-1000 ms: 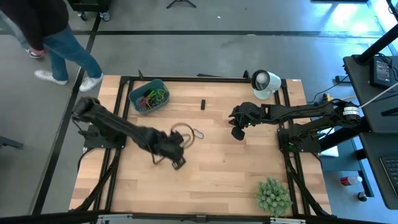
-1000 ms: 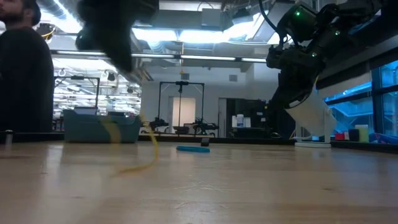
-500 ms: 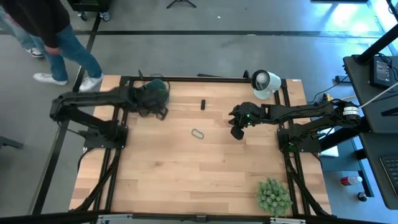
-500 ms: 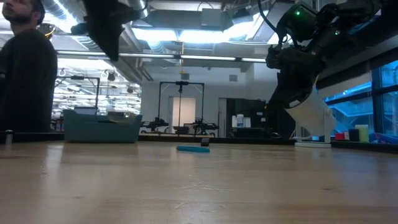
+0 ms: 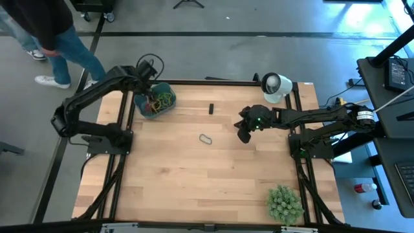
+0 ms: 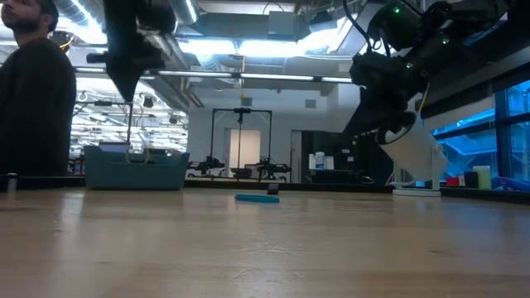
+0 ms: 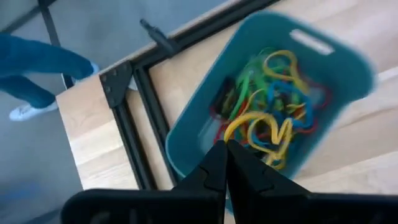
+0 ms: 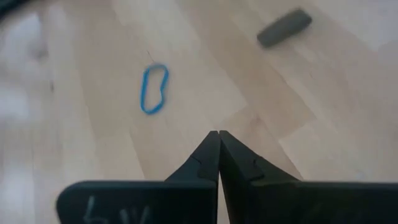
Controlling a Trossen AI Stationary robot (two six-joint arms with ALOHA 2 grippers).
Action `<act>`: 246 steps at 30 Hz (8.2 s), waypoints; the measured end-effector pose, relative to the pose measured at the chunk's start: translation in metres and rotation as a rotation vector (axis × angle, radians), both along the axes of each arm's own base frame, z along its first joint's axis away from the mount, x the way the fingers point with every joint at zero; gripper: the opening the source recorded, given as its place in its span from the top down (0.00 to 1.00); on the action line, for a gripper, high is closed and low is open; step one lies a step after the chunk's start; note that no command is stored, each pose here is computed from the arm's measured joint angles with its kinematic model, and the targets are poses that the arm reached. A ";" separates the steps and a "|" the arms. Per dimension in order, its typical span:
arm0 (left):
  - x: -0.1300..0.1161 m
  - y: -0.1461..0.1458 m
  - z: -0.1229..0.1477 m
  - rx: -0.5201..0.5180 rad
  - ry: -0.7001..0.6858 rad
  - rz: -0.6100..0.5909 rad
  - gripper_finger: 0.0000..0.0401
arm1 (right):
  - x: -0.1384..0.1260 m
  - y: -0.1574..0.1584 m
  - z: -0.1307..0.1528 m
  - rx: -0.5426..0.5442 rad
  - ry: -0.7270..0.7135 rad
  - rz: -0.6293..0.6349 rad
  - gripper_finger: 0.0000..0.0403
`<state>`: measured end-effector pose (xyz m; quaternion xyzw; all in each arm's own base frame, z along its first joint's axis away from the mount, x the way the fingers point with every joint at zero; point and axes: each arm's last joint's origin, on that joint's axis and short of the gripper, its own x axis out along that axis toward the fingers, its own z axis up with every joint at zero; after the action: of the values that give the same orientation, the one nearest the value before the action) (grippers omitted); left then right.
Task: Pick and place rubber bands into bin
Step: Put the yellow rubber band into the bin, then put the black rubber band into the bin
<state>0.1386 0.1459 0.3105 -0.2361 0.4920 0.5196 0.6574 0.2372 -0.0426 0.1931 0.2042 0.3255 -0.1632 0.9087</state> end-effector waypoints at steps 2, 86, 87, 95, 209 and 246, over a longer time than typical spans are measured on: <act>-0.006 0.009 -0.012 -0.030 0.022 -0.003 1.00 | 0.002 -0.001 0.003 -0.005 -0.035 -0.005 0.98; -0.023 -0.015 -0.045 -0.043 -0.325 -0.248 0.62 | 0.190 -0.140 -0.061 0.209 0.528 -0.402 0.61; -0.022 -0.015 -0.045 -0.042 -0.335 -0.259 0.61 | 0.190 -0.140 -0.061 0.202 0.533 -0.389 0.67; 0.009 -0.022 -0.034 0.068 -0.485 -0.439 0.61 | 0.178 -0.131 -0.031 0.170 0.584 -0.252 0.96; 0.251 -0.133 -0.055 0.194 -1.227 -0.792 0.99 | 0.004 0.011 0.093 0.039 -0.437 0.230 0.70; 0.027 0.077 -0.107 -0.359 -0.172 -0.251 0.95 | 0.032 -0.018 0.019 0.315 -0.115 -0.355 0.46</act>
<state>0.1655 0.2228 0.2037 -0.3298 0.5443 0.3159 0.7037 0.2689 -0.0610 0.2118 0.4061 0.2536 -0.2557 0.8399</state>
